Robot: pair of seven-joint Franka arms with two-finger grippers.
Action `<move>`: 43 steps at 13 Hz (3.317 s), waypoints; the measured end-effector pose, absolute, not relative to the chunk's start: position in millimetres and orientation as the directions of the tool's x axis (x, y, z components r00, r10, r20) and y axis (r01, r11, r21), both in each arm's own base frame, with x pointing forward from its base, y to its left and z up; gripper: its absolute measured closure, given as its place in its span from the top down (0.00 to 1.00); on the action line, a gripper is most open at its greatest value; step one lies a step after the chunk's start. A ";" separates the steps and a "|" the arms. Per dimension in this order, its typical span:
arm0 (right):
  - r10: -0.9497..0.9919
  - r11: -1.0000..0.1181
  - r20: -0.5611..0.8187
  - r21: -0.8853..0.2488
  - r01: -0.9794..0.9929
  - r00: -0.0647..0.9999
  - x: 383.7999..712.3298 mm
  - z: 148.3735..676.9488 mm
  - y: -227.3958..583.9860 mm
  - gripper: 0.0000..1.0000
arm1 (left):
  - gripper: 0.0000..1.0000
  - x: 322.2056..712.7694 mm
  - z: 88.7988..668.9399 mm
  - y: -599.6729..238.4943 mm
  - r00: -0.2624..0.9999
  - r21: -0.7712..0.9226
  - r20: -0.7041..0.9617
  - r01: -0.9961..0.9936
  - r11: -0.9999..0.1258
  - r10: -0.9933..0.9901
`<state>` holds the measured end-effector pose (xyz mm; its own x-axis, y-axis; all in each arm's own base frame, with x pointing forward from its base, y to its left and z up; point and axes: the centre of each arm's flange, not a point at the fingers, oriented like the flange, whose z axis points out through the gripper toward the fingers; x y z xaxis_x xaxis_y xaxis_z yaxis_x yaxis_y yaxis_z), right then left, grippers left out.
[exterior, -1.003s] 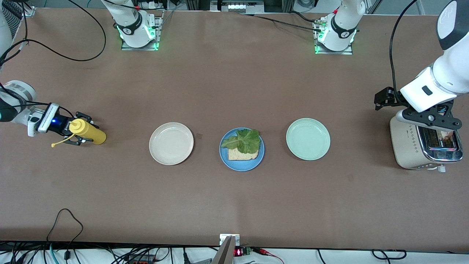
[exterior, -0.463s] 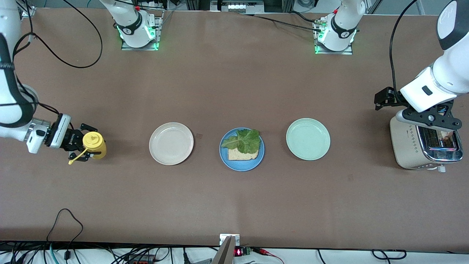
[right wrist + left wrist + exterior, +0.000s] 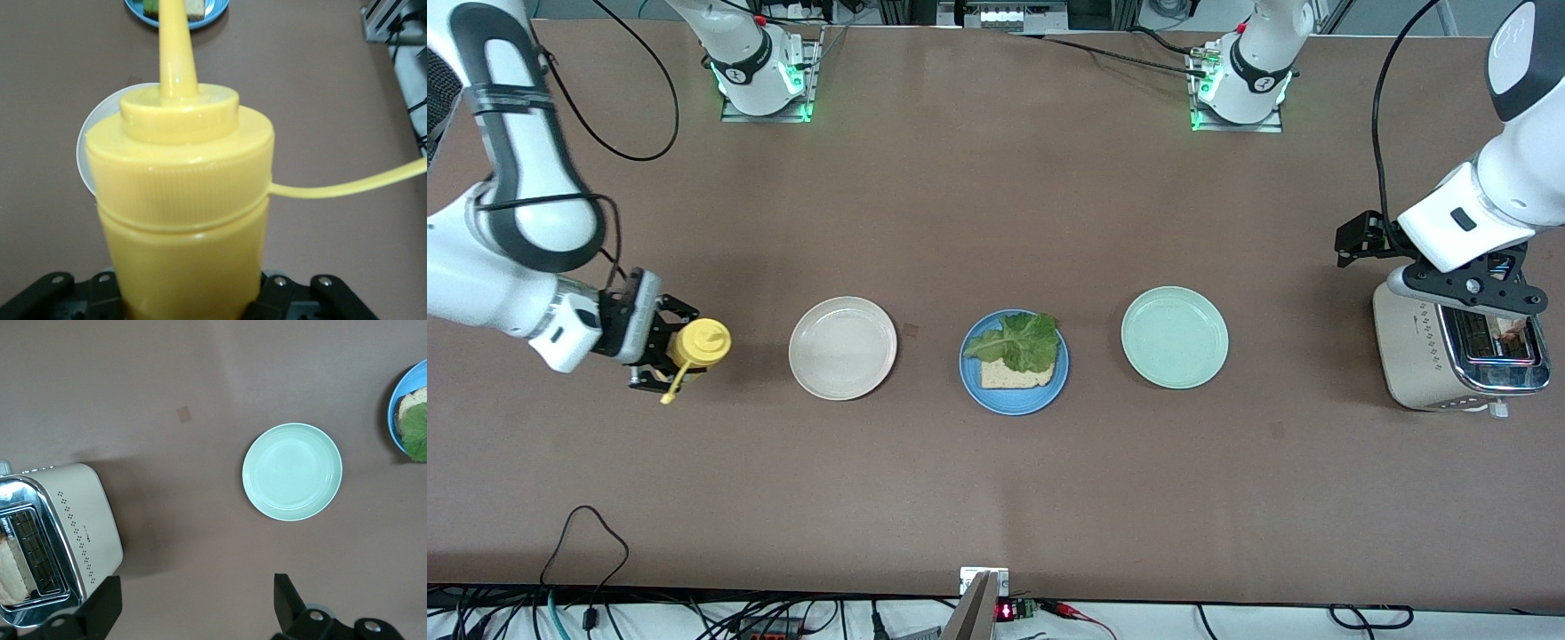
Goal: Make sandwich in blue plate with both arms
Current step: 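Carry the bottle over the lettuce and tilt it to squeeze, then return the bottle to its spot with the right gripper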
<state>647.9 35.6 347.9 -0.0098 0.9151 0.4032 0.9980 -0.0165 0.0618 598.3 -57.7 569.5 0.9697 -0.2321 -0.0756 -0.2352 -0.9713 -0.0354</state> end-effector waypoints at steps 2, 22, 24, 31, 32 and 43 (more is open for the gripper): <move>0.952 -0.040 0.305 0.036 0.999 0.028 642.3 359.8 88.7 0.46 | 1.00 598.3 569.5 -57.7 0.970 -0.035 -0.076 -0.235 -0.971 -0.232; 0.981 -0.045 -0.175 0.191 0.981 0.079 534.4 251.4 435.6 0.46 | 1.00 598.3 569.4 -57.5 0.970 -0.035 -0.076 -0.235 -0.971 -0.232; 0.980 -0.058 -0.177 0.198 0.979 0.093 537.9 246.4 438.2 0.46 | 1.00 598.3 569.4 -57.4 0.970 -0.035 -0.076 -0.235 -0.971 -0.232; 0.962 -0.165 -0.184 0.197 0.966 0.202 594.1 293.2 365.9 0.46 | 1.00 598.3 569.4 -57.3 0.970 -0.035 -0.076 -0.235 -0.971 -0.232; 0.964 -0.171 -0.172 0.171 0.970 0.200 602.0 310.1 348.2 0.46 | 1.00 598.3 569.4 -57.4 0.970 -0.035 -0.076 -0.235 -0.971 -0.232; 0.941 0.005 0.338 -0.090 0.996 0.026 645.7 371.7 -30.2 0.46 | 1.00 596.6 567.5 -53.9 0.971 -0.019 -0.094 -0.224 -0.974 -0.222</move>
<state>645.7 -30.2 371.7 0.0262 0.9409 0.3377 0.9959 0.0047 -0.0901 596.6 -53.9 567.5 0.9706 -0.2218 -0.0935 -0.2245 -0.9743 -0.0191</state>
